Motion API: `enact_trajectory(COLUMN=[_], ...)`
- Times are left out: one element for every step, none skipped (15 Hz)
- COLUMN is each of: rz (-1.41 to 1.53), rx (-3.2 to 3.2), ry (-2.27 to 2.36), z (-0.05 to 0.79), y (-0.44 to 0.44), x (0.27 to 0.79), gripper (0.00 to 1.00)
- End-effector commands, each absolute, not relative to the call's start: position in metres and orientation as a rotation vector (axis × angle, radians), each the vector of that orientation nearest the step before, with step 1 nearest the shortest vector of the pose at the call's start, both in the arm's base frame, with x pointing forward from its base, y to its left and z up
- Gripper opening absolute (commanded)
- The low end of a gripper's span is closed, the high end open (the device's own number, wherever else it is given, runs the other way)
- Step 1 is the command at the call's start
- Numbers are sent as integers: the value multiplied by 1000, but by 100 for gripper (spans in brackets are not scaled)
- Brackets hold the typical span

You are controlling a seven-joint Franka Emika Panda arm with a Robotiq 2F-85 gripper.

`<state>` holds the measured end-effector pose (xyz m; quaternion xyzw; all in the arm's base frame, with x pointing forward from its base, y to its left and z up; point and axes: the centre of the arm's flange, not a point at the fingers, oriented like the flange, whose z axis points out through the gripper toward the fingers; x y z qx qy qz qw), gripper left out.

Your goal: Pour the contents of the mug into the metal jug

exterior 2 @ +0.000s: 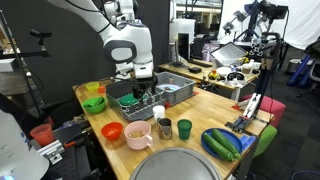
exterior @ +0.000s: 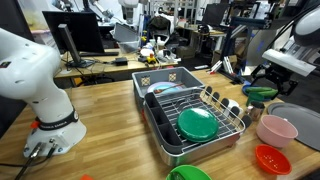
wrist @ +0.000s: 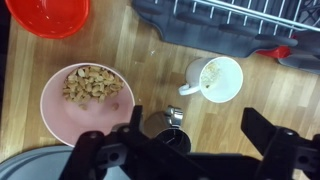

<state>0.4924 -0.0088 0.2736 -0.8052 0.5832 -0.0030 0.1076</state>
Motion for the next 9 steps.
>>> enact_trajectory(rz=[-9,47,95,128,163,168,190,195,201], rx=[-2369,-2346,-2321,-2278,-2208,-2150,-2085,-2026,-1965], ry=[1717,1707,1725,1744,1783,1835,1889,1935,1983], z=[274,270,265,261,255,248,239,230,219], y=[-9,-12,-14,-15,-16,-17,-19,-22,-25], x=[492,497,500,502,505,507,508,508,506], gripper=[100,100,100,100,100,100,100,100,100])
